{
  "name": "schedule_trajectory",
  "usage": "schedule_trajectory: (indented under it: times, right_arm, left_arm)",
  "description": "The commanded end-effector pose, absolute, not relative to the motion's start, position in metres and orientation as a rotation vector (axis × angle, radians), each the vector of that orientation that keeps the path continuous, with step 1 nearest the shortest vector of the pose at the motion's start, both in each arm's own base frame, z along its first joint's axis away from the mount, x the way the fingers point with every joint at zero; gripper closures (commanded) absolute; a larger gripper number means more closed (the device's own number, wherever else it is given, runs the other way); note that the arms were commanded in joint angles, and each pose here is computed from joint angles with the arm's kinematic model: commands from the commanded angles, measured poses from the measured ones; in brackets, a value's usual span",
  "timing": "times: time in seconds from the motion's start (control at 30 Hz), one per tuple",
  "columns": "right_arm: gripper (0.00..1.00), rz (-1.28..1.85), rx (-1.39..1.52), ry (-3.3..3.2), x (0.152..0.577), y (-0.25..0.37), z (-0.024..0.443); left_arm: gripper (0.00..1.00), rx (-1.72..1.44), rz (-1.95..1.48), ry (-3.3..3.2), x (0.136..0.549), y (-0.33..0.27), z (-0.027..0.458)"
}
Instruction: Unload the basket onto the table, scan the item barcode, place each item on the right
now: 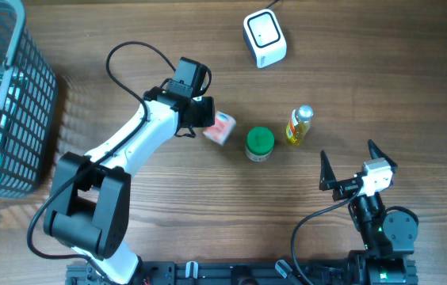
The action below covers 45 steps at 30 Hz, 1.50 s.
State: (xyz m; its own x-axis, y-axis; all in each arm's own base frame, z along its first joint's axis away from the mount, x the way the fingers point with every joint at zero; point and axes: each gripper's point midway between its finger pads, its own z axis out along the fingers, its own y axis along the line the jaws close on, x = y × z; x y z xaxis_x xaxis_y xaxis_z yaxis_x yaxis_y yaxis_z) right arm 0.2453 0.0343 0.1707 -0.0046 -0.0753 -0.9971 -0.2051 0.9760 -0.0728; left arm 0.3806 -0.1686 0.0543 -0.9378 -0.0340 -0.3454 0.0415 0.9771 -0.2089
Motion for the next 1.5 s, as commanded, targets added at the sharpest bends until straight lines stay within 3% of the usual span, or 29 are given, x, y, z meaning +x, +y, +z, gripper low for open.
schedule_trajectory:
  times: [0.0,0.23,0.33,0.4,0.47,0.6,1.03,1.27,1.47]
  right_arm:
    - [0.0,0.09,-0.21,1.572,0.246,0.031,0.172]
    - [0.0,0.09,-0.21,1.572,0.246,0.031,0.172]
    - [0.0,0.09,-0.21,1.572,0.246,0.031,0.172]
    - [0.0,0.09,-0.21,1.572,0.246,0.031,0.172]
    - [0.0,0.091,-0.21,1.572,0.246,0.031,0.172]
    - [0.01,0.09,-0.21,1.572,0.246,0.031,0.172]
    - [0.0,0.09,-0.21,1.572,0.246,0.031,0.172]
    - [0.0,0.09,-0.21,1.572,0.246,0.031,0.172]
    - [0.0,0.09,-0.21,1.572,0.246,0.031,0.172]
  left_arm:
    - [0.61,0.095,-0.413,2.806,0.371,-0.182,0.048]
    - [0.63,0.082,-0.443,2.789,0.38,-0.169,0.05]
    - [0.59,0.406,-0.659,2.759,0.364,-0.188,0.057]
    - [0.51,0.643,-0.714,2.714,0.35,-0.195,0.058]
    - [0.51,0.73,-0.703,2.7,0.346,-0.197,0.055]
    - [0.57,0.741,-0.701,2.719,0.344,-0.199,0.044]
    - [0.62,0.696,-0.683,2.73,0.356,-0.197,0.026]
    - [0.72,0.695,-0.679,2.75,0.358,-0.197,0.009]
    - [0.72,0.693,-0.68,2.763,0.359,-0.197,-0.001]
